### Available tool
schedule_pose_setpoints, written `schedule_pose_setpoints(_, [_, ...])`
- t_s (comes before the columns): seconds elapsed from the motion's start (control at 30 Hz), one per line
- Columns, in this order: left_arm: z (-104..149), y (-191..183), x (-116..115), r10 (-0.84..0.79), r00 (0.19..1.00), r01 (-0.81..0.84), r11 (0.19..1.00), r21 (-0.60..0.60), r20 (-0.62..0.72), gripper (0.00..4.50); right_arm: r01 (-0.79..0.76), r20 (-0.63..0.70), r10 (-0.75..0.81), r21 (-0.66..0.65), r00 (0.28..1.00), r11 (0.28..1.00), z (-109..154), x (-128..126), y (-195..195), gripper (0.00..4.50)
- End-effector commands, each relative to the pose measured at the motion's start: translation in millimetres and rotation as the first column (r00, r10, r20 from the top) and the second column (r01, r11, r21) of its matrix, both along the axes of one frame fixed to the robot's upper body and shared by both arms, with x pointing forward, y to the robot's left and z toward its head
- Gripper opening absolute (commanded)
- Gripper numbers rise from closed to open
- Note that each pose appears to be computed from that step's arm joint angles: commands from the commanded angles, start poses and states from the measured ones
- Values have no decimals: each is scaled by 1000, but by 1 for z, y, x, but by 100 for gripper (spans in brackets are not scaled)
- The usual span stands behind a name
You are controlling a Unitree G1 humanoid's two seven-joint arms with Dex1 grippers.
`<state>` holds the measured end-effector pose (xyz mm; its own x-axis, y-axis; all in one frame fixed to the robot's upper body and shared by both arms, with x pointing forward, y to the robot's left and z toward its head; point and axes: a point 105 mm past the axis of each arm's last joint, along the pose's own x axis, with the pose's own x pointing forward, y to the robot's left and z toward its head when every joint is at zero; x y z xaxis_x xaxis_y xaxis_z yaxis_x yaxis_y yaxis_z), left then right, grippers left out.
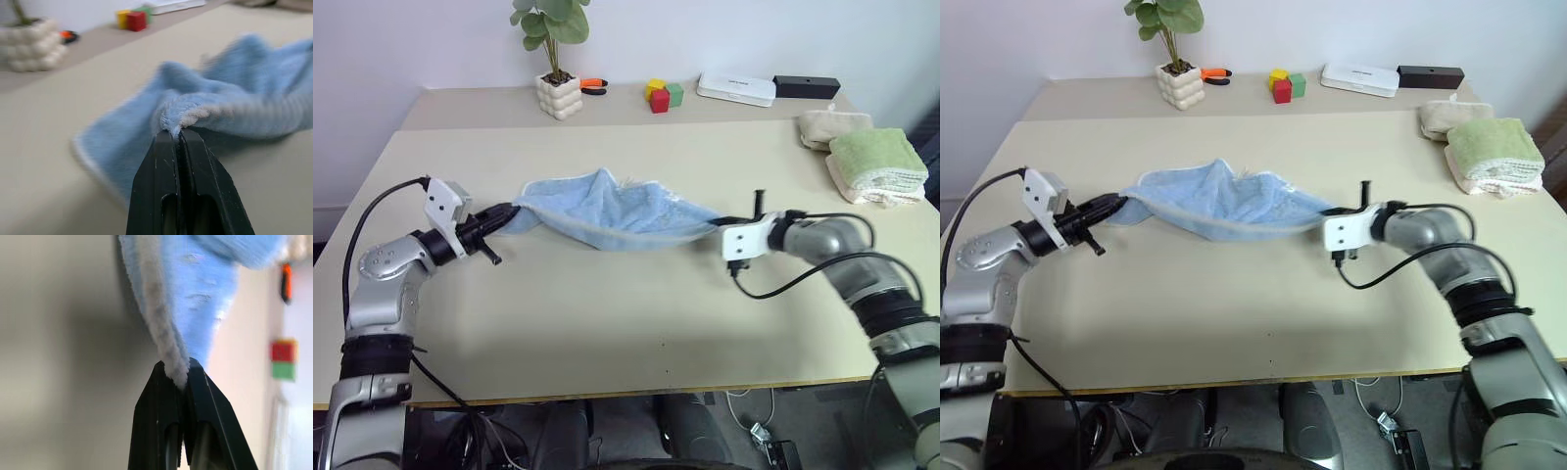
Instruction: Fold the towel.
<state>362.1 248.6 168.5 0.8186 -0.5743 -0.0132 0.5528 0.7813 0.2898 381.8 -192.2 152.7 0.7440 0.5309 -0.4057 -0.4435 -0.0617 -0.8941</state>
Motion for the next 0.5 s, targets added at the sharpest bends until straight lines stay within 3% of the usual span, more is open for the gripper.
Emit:
schedule_pose_setpoints(0.03, [22, -2, 22, 57, 987, -69, 994, 80, 151, 0, 21, 114, -32, 96, 993, 995, 44, 17, 2, 4])
schedule_pose_setpoints(0.17, [54, -6, 63, 163, 949, -203, 970, 130, 269, 0, 89, 318, -121, 113, 940, 990, 92, 61, 17, 4])
schedule_pose_setpoints(0.23, [95, 2, 79, 260, 888, -341, 926, 164, 380, 0, 125, 458, -191, 171, 868, 977, 135, 76, 26, 4])
schedule_pose_setpoints(0.3, [136, 12, 83, 326, 818, -443, 883, 156, 474, 0, 140, 576, -261, 247, 775, 959, 179, 81, 28, 4])
schedule_pose_setpoints(0.4, [177, 24, 77, 372, 738, -524, 841, 132, 563, 0, 137, 673, -318, 309, 668, 941, 220, 76, 22, 4])
schedule_pose_setpoints(0.5, [201, 29, 69, 360, 698, -543, 829, 131, 619, 0, 127, 726, -311, 298, 614, 946, 232, 70, 16, 4])
